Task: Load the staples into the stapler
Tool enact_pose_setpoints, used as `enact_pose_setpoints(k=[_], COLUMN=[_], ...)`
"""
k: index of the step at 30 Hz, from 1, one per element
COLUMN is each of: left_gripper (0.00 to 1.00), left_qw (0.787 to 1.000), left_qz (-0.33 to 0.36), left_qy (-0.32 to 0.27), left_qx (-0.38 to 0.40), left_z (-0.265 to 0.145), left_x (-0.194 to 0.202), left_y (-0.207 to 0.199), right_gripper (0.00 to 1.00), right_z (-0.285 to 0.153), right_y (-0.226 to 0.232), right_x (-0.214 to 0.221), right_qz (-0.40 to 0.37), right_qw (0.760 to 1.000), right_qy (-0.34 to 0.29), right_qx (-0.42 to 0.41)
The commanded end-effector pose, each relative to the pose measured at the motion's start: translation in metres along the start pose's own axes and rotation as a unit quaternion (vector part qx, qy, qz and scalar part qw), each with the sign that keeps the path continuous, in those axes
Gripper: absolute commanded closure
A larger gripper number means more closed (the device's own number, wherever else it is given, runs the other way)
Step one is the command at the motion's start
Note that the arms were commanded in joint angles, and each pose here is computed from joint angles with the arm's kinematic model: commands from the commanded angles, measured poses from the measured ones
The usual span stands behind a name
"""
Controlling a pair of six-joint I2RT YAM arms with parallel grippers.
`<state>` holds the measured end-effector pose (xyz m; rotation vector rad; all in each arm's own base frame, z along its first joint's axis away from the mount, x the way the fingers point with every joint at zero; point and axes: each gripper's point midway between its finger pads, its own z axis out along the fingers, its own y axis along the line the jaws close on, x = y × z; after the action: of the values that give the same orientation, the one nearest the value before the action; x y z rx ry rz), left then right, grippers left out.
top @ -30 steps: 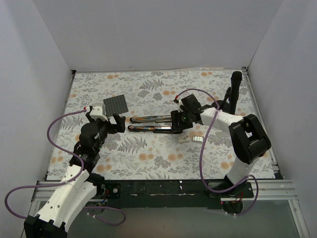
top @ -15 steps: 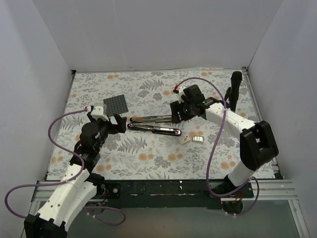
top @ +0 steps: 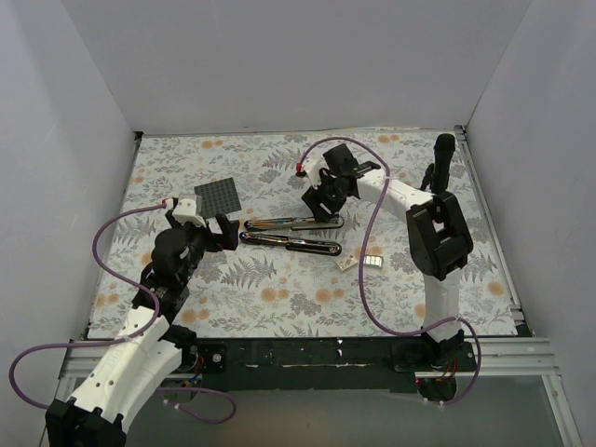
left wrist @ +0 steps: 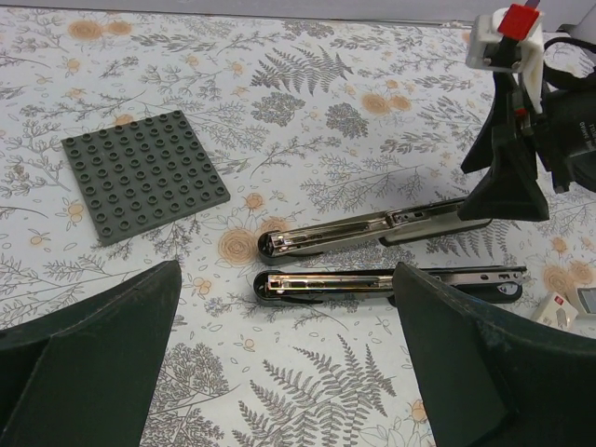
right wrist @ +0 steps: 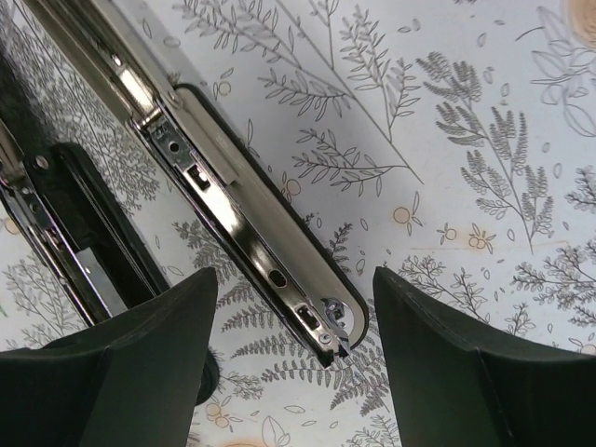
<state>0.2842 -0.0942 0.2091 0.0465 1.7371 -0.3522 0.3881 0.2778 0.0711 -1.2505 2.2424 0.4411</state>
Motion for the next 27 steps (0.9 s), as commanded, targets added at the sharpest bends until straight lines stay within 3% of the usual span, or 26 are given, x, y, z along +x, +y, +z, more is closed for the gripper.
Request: enact_pose_setpoints(k=[1,10,23,27], left_gripper=[0.02,0.02,0.02,0.02], left_qw=[1.0,1.0,1.0,1.0], left_qz=[0.003,0.005,0.002,0.002], left_qy=[0.0,0.001,-0.002,-0.003], left_qx=[0.012,0.016,0.021,0.021], left_z=[0.001,0.001,-0.001,-0.001], left_x=[-0.001,-0.001,-0.002,-0.003], left_y=[-0.005,-0.006,-0.008,-0.008], right_gripper=[0.26,0.35,0.83,0.9], right_z=[-0.002,0.019,0.007,-0.001], right_y=[-0.002,0.013,0.032,0.049], right_x=[-0.017,0.008,0.031,0.034], right_qz=[-0.076,-0.095,-0.099,-0.093], right_qw=[0.997,0.994,0.994,0.995], right_qy=[-0.009,0.036,0.05,0.044], right_qx=[-0.021,-0.049,-0.022,-0.016])
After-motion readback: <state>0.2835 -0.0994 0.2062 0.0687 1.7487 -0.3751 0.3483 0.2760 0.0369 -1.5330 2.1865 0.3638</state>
